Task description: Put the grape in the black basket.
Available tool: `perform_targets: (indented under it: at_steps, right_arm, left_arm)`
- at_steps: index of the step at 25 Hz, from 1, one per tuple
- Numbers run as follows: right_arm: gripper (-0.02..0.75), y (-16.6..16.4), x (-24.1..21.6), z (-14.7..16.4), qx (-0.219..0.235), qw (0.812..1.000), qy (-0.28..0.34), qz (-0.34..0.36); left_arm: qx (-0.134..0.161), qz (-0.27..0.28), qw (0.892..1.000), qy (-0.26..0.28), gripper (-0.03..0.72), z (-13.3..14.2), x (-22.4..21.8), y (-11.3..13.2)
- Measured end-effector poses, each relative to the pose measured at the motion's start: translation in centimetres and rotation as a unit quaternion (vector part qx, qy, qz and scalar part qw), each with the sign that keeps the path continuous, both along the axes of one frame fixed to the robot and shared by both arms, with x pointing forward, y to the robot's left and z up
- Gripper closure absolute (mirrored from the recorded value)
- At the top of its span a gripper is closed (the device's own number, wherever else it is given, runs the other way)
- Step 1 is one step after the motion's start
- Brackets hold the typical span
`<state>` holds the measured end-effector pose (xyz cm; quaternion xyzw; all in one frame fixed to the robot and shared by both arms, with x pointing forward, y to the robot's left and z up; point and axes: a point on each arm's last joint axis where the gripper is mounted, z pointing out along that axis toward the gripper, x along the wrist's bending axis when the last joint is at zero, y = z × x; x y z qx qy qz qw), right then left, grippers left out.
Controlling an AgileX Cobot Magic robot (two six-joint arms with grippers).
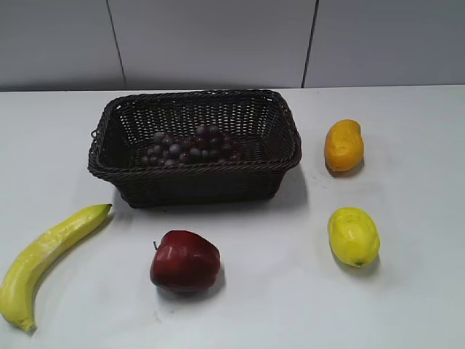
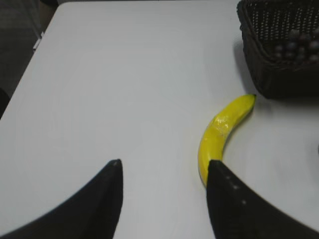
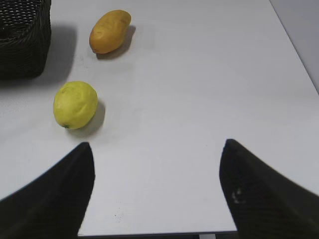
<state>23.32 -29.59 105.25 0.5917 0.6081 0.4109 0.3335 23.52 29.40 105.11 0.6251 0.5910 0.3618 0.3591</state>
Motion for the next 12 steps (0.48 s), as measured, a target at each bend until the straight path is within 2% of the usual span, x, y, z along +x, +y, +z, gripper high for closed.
perform_targets:
  at_steps: [12]
  right_arm:
    - [0.145, 0.0, 0.0, 0.0, 0.0, 1.0, 0.0, 0.0]
  left_arm:
    - [0.001, -0.01, 1.0, -0.009, 0.182, -0.01, -0.27, 0.0]
